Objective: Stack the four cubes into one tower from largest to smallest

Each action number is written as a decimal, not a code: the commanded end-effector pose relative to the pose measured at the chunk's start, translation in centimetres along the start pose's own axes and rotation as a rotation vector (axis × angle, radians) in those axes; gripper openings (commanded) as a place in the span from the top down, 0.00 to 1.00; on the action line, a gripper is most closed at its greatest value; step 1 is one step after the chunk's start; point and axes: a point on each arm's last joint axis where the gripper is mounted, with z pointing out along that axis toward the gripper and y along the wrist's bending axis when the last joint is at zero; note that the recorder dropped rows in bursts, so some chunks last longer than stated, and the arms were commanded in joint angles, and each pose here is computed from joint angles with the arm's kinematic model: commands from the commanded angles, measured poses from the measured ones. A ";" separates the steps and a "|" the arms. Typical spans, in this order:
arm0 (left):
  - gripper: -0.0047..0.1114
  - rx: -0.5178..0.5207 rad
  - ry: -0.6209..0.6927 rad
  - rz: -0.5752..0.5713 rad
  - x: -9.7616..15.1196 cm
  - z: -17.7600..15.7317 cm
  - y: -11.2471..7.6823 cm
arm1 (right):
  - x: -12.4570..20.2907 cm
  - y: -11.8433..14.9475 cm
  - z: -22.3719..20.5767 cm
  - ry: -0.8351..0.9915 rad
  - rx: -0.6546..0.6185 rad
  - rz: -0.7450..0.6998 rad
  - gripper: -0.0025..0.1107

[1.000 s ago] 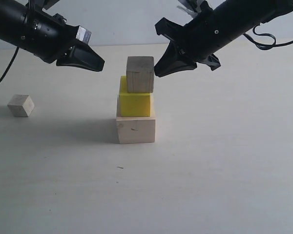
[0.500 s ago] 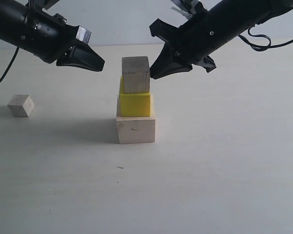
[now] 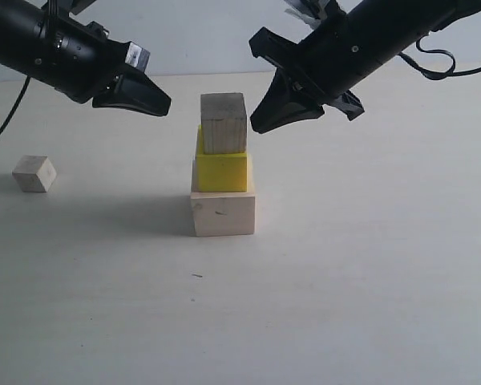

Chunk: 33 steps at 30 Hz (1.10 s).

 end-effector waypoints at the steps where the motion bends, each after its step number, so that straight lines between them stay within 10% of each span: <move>1: 0.96 0.002 -0.014 0.001 -0.1 -0.1 -0.1 | 0.2 0.2 -0.2 0.008 -0.003 -0.005 0.98; 33: 0.96 0.093 0.082 0.076 0.8 0.9 -2.1 | 0.3 0.8 0.7 -0.009 0.063 -0.047 0.98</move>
